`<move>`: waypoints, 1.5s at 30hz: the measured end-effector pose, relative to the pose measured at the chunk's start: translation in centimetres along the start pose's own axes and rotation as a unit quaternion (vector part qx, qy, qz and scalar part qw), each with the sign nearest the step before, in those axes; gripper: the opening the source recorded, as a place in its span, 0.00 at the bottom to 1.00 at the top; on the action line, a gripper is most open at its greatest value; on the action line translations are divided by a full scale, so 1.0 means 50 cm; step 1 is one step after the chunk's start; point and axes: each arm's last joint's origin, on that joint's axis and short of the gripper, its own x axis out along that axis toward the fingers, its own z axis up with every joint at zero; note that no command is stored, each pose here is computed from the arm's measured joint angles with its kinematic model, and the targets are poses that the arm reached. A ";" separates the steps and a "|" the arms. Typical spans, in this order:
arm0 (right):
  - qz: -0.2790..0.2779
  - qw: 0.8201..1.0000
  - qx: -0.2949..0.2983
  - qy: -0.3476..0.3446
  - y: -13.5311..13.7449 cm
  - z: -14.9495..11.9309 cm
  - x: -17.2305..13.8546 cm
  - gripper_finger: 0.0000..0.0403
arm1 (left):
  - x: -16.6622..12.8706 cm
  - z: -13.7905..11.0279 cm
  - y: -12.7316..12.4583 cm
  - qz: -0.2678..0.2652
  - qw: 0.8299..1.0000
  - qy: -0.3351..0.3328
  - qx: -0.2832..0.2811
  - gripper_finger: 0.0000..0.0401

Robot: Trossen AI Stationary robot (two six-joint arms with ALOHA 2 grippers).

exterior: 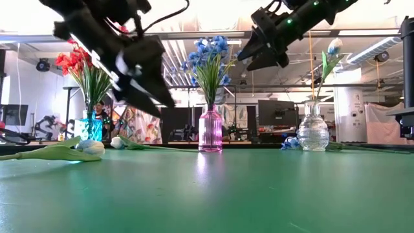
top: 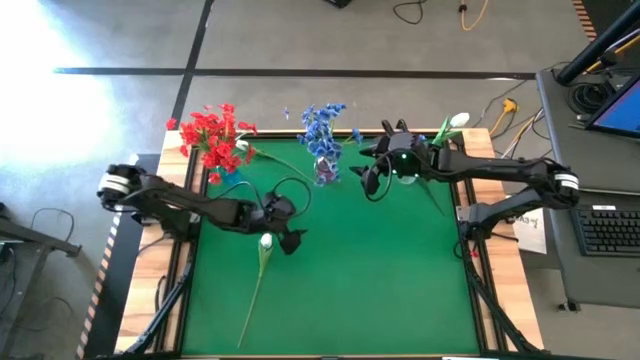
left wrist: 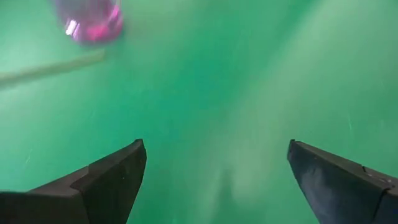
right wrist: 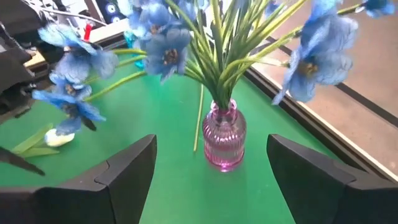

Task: Sort flowers into vase by color
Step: Put the bottom white flower into the transparent vase

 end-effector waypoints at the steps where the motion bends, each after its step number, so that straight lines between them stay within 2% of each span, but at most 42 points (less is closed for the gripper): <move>1: 0.002 1.000 0.000 -0.002 0.002 0.001 -0.002 0.73 | -0.011 -0.001 -0.003 0.005 1.000 0.015 -0.011 0.94; 6: 0.005 1.000 0.003 -0.003 0.005 0.001 -0.003 0.75 | -0.049 -0.007 -0.021 0.033 0.996 0.081 -0.032 0.94; 10: 0.005 1.000 0.006 -0.002 0.004 0.001 -0.003 0.75 | -0.060 -0.021 -0.031 0.072 0.988 0.133 -0.040 0.94; 14: 0.006 1.000 0.007 -0.001 0.006 0.000 -0.003 0.74 | -0.069 -0.039 -0.047 0.083 0.979 0.178 -0.064 0.93; 23: 0.025 1.000 0.007 0.003 0.016 -0.002 -0.004 0.73 | -0.111 -0.050 -0.073 0.114 0.964 0.213 -0.112 0.91; 29: 0.035 0.999 0.009 0.009 0.029 -0.006 -0.006 0.74 | -0.130 -0.072 -0.097 0.107 0.954 0.232 -0.156 0.91; 35: 0.037 0.999 0.014 0.025 0.036 -0.014 -0.007 0.75 | -0.129 -0.109 -0.120 0.118 0.953 0.245 -0.135 0.91; 39: 0.034 0.998 0.026 0.043 0.036 -0.020 -0.008 0.75 | -0.114 -0.138 -0.128 0.148 0.948 0.260 -0.106 0.91; 45: 0.028 0.996 0.032 0.084 0.038 -0.037 -0.013 0.75 | -0.094 -0.180 -0.156 0.151 0.946 0.265 -0.106 0.90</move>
